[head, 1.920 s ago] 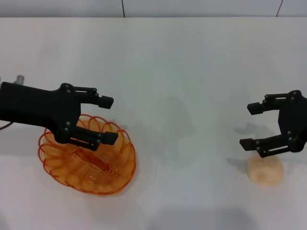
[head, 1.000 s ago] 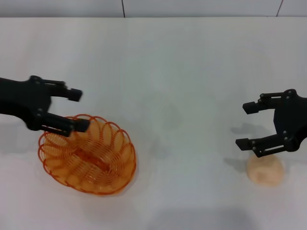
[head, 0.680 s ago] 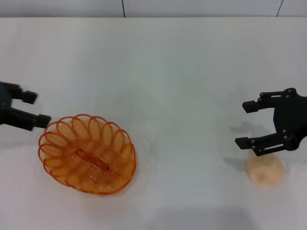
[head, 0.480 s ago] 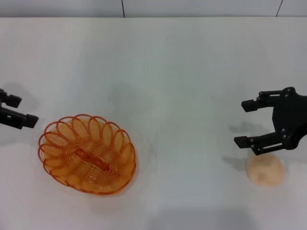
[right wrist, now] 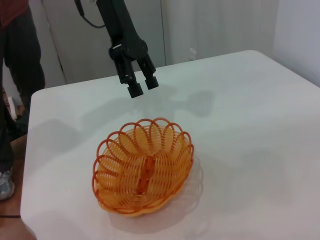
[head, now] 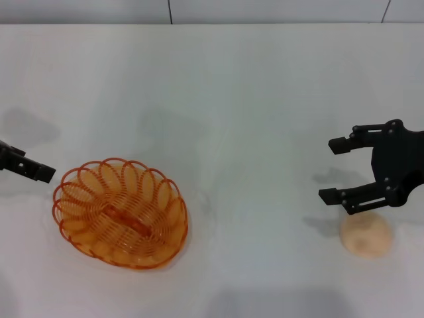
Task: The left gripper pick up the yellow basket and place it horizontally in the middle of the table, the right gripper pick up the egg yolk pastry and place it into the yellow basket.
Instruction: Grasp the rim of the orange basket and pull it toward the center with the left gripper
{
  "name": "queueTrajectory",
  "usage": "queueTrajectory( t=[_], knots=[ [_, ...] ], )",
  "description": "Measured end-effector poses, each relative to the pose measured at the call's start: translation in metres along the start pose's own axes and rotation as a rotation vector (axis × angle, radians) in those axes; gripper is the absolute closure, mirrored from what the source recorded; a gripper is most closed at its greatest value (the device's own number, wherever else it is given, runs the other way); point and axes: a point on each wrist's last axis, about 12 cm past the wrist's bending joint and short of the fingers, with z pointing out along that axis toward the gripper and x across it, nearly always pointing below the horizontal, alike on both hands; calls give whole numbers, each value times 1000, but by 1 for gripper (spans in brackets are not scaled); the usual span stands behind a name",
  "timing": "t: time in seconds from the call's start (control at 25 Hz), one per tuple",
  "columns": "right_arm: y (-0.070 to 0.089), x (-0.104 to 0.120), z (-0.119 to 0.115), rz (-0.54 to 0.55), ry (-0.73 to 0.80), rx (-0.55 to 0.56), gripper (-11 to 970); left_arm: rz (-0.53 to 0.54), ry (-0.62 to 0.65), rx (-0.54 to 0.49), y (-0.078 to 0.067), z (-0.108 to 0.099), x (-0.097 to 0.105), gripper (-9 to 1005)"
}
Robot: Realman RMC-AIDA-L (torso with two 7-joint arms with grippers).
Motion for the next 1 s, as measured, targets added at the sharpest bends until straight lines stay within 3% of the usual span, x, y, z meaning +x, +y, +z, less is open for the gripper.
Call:
queueTrajectory(
  t=[0.28,0.6,1.0],
  knots=[
    [1,1,2,5,3,-8,117,-69,61,-18,4,20,-7,120],
    [2,2,3,7,6,-14,117,-73,124,-1,-4,51,-12,120],
    [3,5,5,20,8,-20,118,-64,125,-10,-6,60,-17,121]
  ],
)
